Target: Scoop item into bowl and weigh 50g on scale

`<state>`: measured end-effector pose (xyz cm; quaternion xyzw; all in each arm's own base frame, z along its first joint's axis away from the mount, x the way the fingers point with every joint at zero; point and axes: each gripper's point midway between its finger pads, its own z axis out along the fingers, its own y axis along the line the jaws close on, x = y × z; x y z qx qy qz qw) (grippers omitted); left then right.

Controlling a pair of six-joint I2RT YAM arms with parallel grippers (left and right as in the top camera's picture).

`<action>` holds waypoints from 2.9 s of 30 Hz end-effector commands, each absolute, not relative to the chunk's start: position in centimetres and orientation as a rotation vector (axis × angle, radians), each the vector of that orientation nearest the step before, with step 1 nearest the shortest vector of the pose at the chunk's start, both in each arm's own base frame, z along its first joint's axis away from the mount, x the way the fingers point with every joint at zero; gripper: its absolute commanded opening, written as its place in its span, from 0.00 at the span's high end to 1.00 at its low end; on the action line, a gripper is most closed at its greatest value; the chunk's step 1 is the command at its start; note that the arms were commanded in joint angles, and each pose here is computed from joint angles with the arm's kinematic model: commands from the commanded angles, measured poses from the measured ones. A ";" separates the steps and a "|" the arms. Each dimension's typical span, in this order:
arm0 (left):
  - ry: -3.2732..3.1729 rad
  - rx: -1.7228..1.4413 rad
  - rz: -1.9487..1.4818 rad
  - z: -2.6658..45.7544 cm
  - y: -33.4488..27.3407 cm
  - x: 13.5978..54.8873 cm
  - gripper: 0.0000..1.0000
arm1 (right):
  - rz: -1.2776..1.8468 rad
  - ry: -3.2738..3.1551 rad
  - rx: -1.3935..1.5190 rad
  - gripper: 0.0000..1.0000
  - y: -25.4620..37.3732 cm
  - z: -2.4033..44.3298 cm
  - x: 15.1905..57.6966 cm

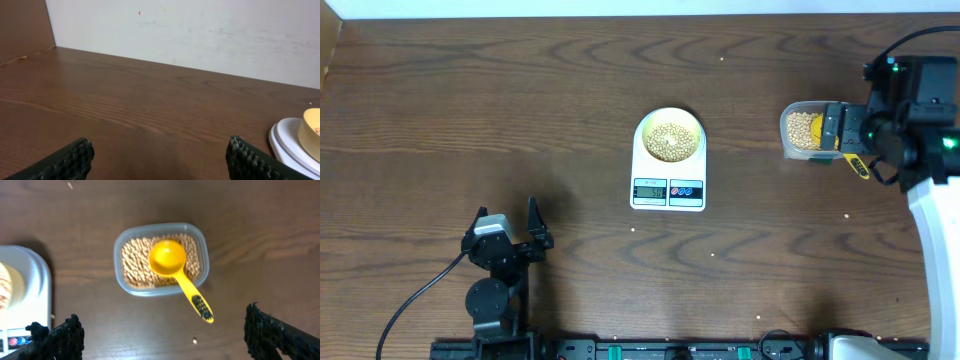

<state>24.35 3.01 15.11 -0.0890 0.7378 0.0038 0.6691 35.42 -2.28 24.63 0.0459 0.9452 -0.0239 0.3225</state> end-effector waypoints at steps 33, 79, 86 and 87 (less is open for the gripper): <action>1.714 -0.215 0.040 13.6 3.5 24.1 0.13 | 0.108 1.488 0.146 0.01 -0.7 36.8 28.3; 1.714 -0.215 0.040 13.6 3.5 24.1 0.13 | 0.099 1.118 0.152 0.01 -1.4 28.0 22.3; 1.714 -0.215 0.040 13.6 3.5 24.1 0.13 | 0.046 1.175 0.147 0.01 -1.7 26.8 22.8; 1.714 -0.215 0.040 13.6 3.5 24.1 0.13 | 0.039 1.193 0.145 0.01 -1.7 26.4 23.0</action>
